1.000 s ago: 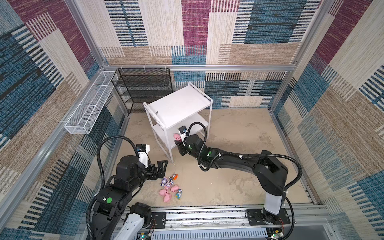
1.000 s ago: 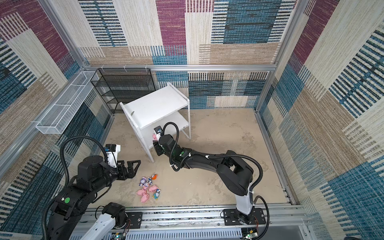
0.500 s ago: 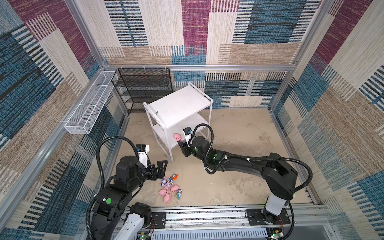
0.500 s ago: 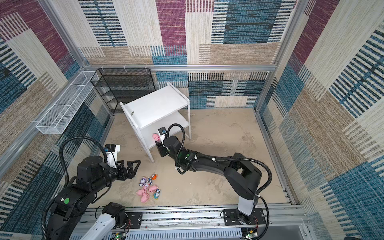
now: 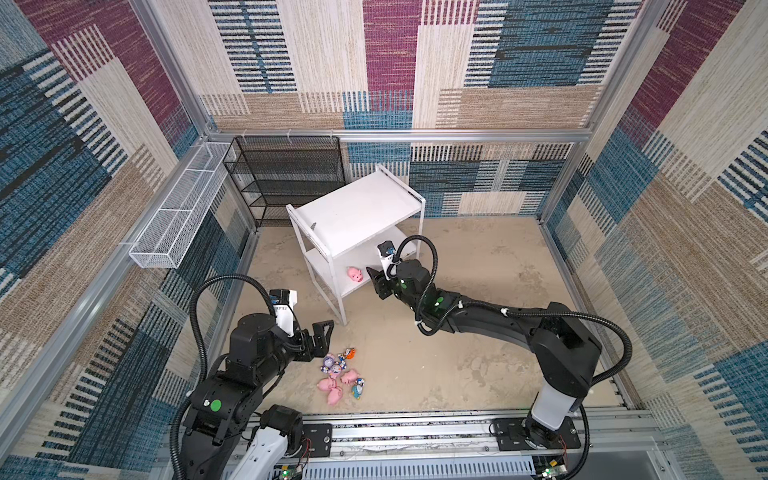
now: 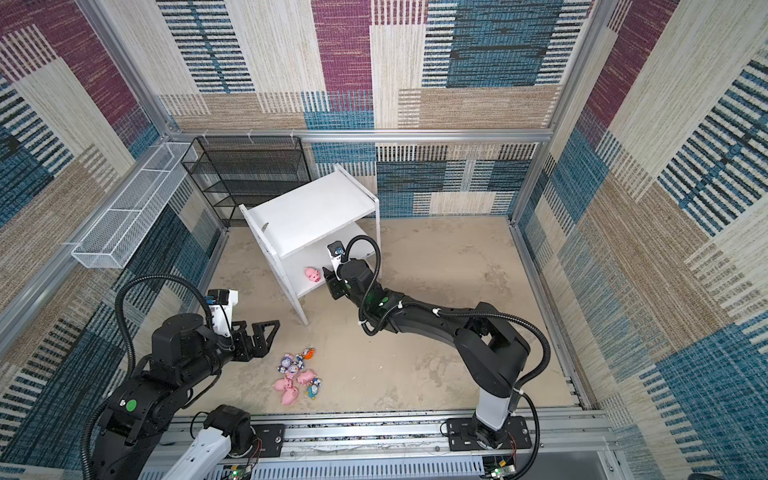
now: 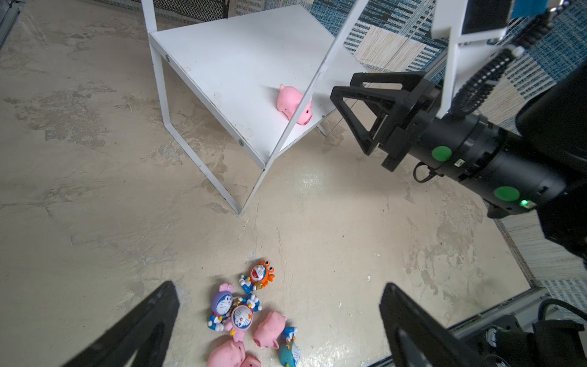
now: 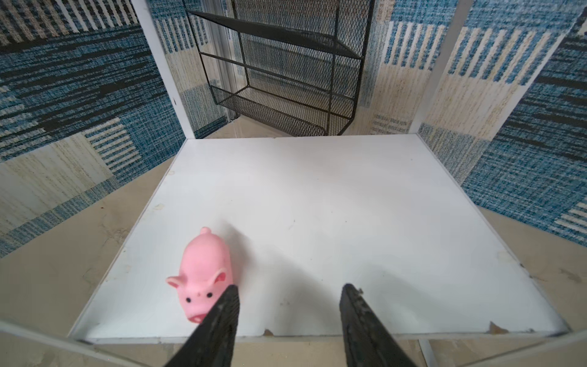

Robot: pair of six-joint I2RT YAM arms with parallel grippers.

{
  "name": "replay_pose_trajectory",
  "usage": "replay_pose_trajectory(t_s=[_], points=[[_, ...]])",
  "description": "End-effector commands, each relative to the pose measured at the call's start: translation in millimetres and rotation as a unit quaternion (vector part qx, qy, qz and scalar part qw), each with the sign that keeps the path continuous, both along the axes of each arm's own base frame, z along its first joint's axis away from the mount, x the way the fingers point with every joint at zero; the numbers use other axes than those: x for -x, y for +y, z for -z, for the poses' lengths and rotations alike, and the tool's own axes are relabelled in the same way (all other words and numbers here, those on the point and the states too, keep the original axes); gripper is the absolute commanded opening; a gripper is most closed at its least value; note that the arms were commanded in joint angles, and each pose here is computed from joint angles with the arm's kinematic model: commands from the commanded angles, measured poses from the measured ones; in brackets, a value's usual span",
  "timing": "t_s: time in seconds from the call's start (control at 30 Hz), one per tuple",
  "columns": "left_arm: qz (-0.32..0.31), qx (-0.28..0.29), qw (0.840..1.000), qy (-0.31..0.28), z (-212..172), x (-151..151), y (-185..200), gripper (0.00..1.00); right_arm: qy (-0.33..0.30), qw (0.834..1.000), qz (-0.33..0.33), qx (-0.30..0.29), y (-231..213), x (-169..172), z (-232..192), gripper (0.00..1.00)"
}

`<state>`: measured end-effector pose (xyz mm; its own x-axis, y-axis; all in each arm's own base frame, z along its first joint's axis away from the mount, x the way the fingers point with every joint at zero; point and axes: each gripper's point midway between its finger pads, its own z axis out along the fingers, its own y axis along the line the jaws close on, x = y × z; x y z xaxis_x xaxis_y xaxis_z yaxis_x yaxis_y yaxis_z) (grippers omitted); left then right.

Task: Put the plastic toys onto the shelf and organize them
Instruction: 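Open the right gripper to release the pig on the shelf, then move the right gripper back to the pile and grasp another pink pig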

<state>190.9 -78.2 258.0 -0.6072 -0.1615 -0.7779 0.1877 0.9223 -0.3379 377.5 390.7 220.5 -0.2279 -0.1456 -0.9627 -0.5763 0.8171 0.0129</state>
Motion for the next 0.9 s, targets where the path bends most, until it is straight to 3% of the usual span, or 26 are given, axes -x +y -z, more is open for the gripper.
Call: replay_pose_trajectory(t_s=[0.0, 0.2, 0.4, 0.67, 0.87], points=[[0.0, 0.0, 1.0, -0.02, -7, -4, 0, 0.99, -0.005, 1.0, -0.004, 0.009, 3, -1, -1, 0.54], [0.004, 0.0, 1.0, -0.016, -5, -5, -2, 0.99, -0.004, 0.999, -0.04, 0.012, -12, 30, -2, 0.56], [0.006, 0.001, 1.0, -0.013, -4, -6, -3, 0.99, 0.021, 0.991, -0.123, 0.049, -26, 103, 30, 0.58], [0.004, 0.001, 1.0, -0.013, -4, -7, -3, 0.99, 0.081, 0.957, -0.267, 0.079, 5, 189, 84, 0.59], [0.0, 0.004, 1.0, -0.015, -5, -5, -2, 0.99, 0.099, 0.936, -0.314, 0.122, 25, 206, 114, 0.59]])
